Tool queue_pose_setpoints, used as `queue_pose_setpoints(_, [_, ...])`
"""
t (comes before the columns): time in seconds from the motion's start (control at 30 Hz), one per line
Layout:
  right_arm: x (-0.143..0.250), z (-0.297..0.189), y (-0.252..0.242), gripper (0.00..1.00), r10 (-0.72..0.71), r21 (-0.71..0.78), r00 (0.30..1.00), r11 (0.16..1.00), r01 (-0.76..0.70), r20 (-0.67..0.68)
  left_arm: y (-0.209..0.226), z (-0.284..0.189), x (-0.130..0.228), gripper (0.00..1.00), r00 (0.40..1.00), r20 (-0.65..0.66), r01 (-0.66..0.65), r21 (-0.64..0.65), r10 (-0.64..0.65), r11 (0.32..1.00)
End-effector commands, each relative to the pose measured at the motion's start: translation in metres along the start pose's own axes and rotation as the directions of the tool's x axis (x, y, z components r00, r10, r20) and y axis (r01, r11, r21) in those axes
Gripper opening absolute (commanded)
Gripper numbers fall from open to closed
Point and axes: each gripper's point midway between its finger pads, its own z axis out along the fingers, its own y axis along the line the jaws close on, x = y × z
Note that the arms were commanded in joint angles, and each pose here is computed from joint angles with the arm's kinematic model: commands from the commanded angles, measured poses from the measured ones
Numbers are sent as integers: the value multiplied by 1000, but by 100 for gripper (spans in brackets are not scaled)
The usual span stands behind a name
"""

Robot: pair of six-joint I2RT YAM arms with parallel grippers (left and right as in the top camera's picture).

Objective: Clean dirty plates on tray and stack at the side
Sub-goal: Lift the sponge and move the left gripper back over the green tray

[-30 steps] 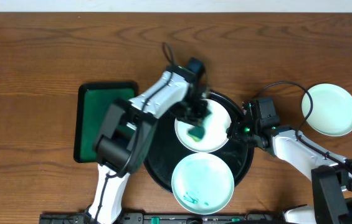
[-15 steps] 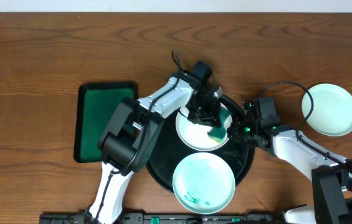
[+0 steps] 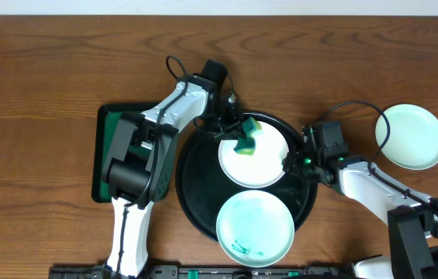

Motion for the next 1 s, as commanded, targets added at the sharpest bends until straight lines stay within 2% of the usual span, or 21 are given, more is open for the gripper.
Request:
queue_pose_setpoints(0.0, [19, 7, -39, 1, 23, 138, 999, 990, -18, -36, 76, -8, -22, 7, 984, 136, 154, -294, -119, 943])
queue_pose_setpoints(0.13, [19, 7, -39, 1, 23, 138, 999, 990, -18, -36, 100, -19, -12, 7, 980, 147, 184, -420, -133, 889])
queue_pose_setpoints(0.23, [19, 7, -39, 1, 23, 138, 999, 990, -18, -36, 102, -27, -7, 7, 990, 123, 120, -456, -71, 882])
queue_pose_setpoints(0.3, [18, 7, -38, 1, 23, 137, 999, 990, -18, -35, 98, -32, -4, 7, 995, 98, 63, -458, -20, 887])
queue_pose_setpoints(0.47, [17, 8, -38, 1, 8, 133, 999, 991, -3, -31, 64, -41, 11, 7, 987, 13, -144, -356, 158, 924])
queue_pose_setpoints(0.73, [17, 9, -29, 1, -59, 85, 997, 994, 63, -45, 27, -100, 19, 7, 950, 146, -217, -324, 275, 921])
queue_pose_setpoints(0.83, [16, 9, -15, 1, -106, 14, 993, 994, 107, -47, 23, -132, 23, 7, 924, 225, -214, -367, 310, 905])
queue_pose_setpoints(0.97, [12, 8, -8, 1, -128, -8, 991, 992, 128, -41, 36, -167, 30, 7, 908, 285, -155, -449, 306, 880])
